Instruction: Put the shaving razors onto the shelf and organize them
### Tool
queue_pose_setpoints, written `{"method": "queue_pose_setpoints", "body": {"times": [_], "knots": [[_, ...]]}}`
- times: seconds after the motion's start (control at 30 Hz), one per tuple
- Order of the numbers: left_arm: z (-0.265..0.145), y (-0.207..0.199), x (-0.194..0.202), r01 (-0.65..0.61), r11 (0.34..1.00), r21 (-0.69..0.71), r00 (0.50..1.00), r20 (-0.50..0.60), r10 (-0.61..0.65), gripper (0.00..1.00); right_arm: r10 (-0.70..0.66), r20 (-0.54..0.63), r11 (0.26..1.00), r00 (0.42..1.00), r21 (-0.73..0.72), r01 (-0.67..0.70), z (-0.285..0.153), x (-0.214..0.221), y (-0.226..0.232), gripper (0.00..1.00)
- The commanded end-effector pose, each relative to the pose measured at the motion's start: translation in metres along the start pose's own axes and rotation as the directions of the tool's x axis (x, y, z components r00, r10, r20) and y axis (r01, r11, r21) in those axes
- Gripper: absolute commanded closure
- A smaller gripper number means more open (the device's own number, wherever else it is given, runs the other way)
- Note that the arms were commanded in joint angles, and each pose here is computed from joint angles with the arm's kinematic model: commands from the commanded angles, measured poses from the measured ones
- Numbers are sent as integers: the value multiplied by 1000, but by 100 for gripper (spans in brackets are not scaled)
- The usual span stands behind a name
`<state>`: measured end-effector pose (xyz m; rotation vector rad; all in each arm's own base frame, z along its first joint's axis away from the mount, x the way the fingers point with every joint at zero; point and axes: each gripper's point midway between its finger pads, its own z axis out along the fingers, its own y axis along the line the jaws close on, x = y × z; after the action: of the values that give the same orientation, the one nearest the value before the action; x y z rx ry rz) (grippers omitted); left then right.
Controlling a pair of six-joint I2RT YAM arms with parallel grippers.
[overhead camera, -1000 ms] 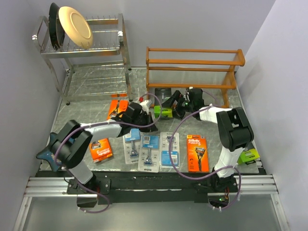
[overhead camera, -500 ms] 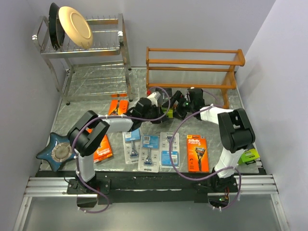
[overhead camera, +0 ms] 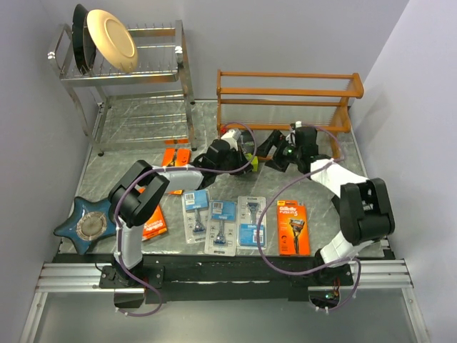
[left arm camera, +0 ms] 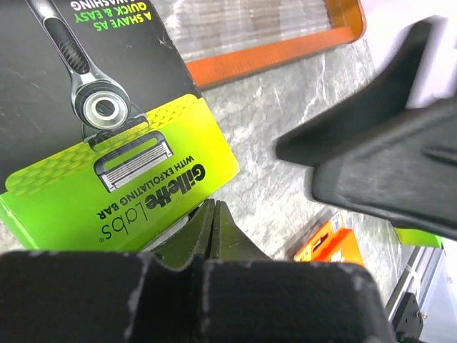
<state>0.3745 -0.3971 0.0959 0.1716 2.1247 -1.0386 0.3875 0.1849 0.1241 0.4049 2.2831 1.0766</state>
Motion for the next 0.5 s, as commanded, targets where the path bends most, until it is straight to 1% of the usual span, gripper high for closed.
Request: {"method": "queue_pose_setpoints", "body": {"times": [0.0, 0.03, 0.07, 0.1, 0.13, 0.17, 0.2, 0.23, 0.27, 0.33, 0.37, 0.47], "knots": [[5, -4, -23, -46, 999, -8, 996, 72, 46, 99, -343, 51, 939, 938, 39, 341, -28, -19, 6, 20], [5, -4, -23, -45, 999, -10, 996, 71, 46, 99, -395, 55, 918, 917, 47, 393, -30, -20, 5, 41], [5, -2, -23, -47, 999, -14, 996, 72, 48, 99, -504, 55, 863, 862, 46, 502, -33, -23, 3, 53], [5, -2, -23, -48, 999, -18, 996, 69, 49, 99, -550, 52, 835, 834, 51, 548, -36, -23, 3, 66], [5, -1, -22, -51, 998, -21, 996, 67, 52, 99, -585, 49, 811, 810, 68, 582, -38, -26, 0, 88], [4, -1, -23, -52, 998, -20, 996, 69, 54, 99, -643, 42, 765, 764, 79, 640, -39, -28, -2, 97], [4, -1, -23, -54, 998, -21, 996, 70, 55, 99, -666, 29, 742, 745, 117, 660, -41, -33, -7, 100], [4, -1, -23, -56, 998, -23, 996, 67, 58, 99, -691, 19, 718, 722, 133, 684, -40, -34, -8, 100], [3, -1, -24, -56, 998, -22, 996, 68, 58, 99, -755, -4, 648, 656, 151, 747, -40, -38, -12, 100], [3, -1, -24, -50, 998, -26, 997, 66, 52, 99, -786, -47, 595, 616, 213, 775, -37, -49, -22, 100], [3, 1, -23, -46, 998, -31, 997, 64, 48, 99, -808, -64, 560, 586, 227, 797, -34, -54, -27, 100], [4, 2, -23, -40, 999, -33, 997, 59, 41, 99, -852, -61, 485, 520, 282, 828, -32, -71, -32, 100]]}}
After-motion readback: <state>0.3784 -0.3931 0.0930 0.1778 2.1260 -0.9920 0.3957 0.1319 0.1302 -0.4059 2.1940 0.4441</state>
